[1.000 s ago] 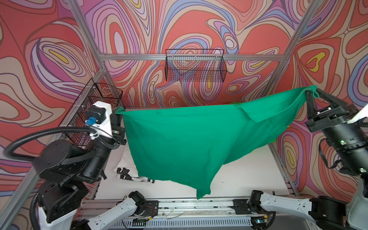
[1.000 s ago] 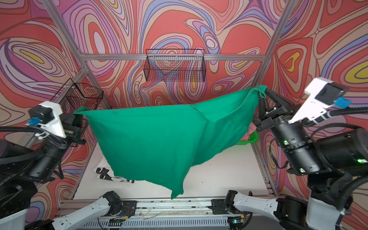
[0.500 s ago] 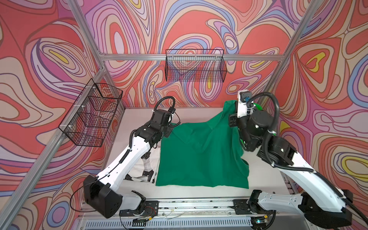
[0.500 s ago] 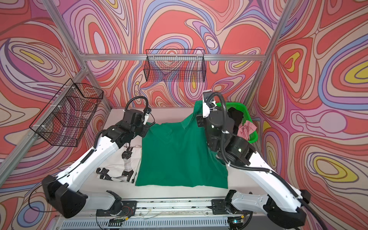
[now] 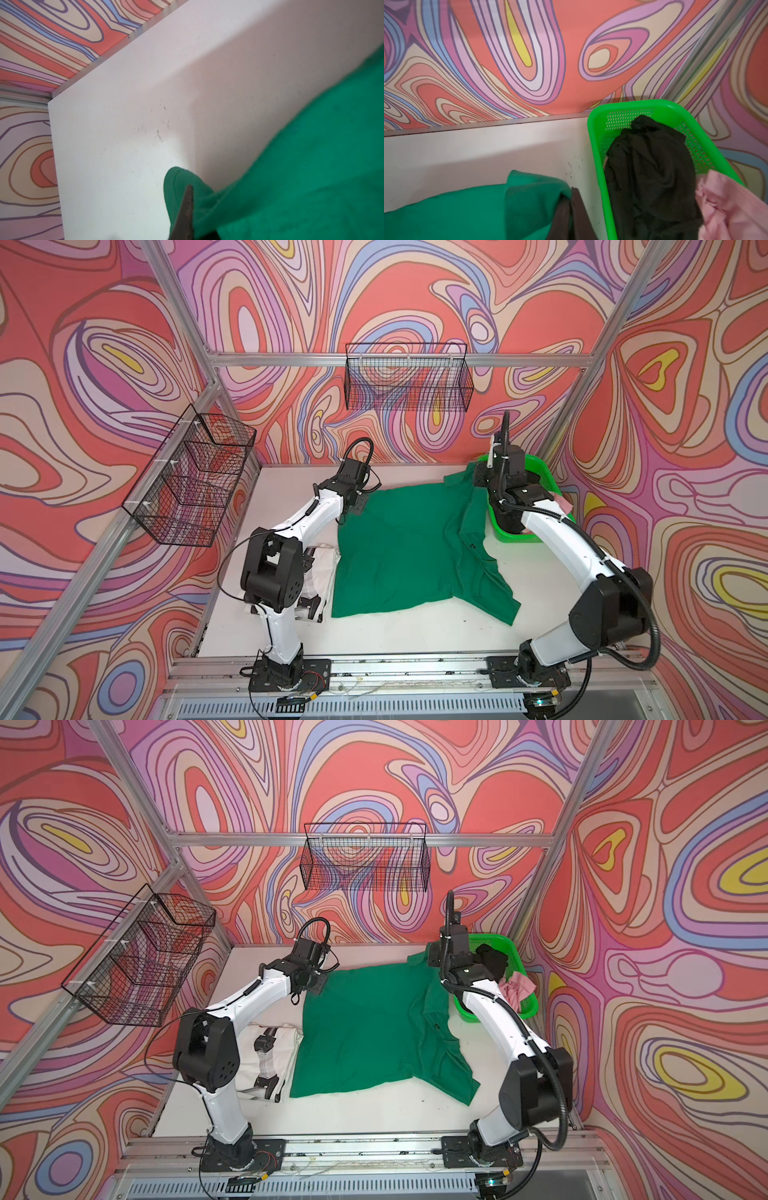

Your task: Fold and stack the t-shirts

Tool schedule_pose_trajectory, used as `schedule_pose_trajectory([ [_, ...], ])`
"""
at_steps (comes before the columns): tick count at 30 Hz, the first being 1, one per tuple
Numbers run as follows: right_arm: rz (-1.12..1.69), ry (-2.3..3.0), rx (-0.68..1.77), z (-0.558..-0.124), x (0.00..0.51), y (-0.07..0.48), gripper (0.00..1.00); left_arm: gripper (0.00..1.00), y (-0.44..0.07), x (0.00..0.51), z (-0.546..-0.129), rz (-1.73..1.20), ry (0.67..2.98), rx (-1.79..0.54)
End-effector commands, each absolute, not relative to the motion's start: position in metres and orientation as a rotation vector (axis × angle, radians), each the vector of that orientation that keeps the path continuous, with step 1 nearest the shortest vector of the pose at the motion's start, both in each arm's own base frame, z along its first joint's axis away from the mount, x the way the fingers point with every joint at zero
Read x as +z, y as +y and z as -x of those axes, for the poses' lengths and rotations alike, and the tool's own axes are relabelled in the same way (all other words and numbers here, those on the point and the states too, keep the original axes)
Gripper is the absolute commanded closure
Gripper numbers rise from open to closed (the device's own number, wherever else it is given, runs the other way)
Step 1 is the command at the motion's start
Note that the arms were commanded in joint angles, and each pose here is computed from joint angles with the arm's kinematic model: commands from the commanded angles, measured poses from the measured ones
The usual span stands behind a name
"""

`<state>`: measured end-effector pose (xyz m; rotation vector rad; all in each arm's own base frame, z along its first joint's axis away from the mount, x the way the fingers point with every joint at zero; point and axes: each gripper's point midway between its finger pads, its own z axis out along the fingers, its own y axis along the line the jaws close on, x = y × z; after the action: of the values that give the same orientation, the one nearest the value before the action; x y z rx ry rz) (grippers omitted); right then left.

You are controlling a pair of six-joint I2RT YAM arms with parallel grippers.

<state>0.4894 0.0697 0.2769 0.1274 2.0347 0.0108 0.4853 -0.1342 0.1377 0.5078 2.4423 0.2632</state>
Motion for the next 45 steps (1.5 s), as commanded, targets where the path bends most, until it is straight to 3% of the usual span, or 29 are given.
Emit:
schedule_pose_trajectory([
  [1, -0.149, 2.001, 0.098, -0.515, 0.281, 0.077, 1.00, 1.00, -0.130, 0.127, -0.496, -0.516, 2.483, 0.298],
  [19, -0.180, 2.161, -0.145, -0.601, 0.169, 0.050, 1.00, 0.98, -0.126, 0.080, -0.558, -0.500, 2.583, 0.349],
  [23, -0.189, 2.191, -0.219, -0.612, 0.151, 0.041, 1.00, 0.86, -0.123, 0.076, -0.561, -0.489, 2.588, 0.357],
  [31, -0.192, 2.231, -0.268, -0.626, 0.141, 0.036, 1.00, 0.44, -0.128, 0.120, -0.567, -0.410, 2.527, 0.321],
  [33, -0.197, 2.219, -0.247, -0.626, 0.155, 0.038, 0.86, 0.22, -0.130, 0.154, -0.564, -0.361, 2.468, 0.302],
  [36, -0.224, 2.184, -0.211, -0.622, 0.184, 0.038, 0.66, 0.17, -0.133, 0.191, -0.548, -0.251, 2.443, 0.219],
  [43, -0.324, 2.119, -0.158, -0.591, 0.243, 0.032, 0.53, 0.15, -0.136, 0.203, -0.461, 0.047, 2.496, -0.066],
  [45, -0.334, 2.121, -0.066, -0.580, 0.253, 0.041, 0.52, 0.14, -0.115, 0.203, -0.432, 0.193, 2.516, -0.021],
])
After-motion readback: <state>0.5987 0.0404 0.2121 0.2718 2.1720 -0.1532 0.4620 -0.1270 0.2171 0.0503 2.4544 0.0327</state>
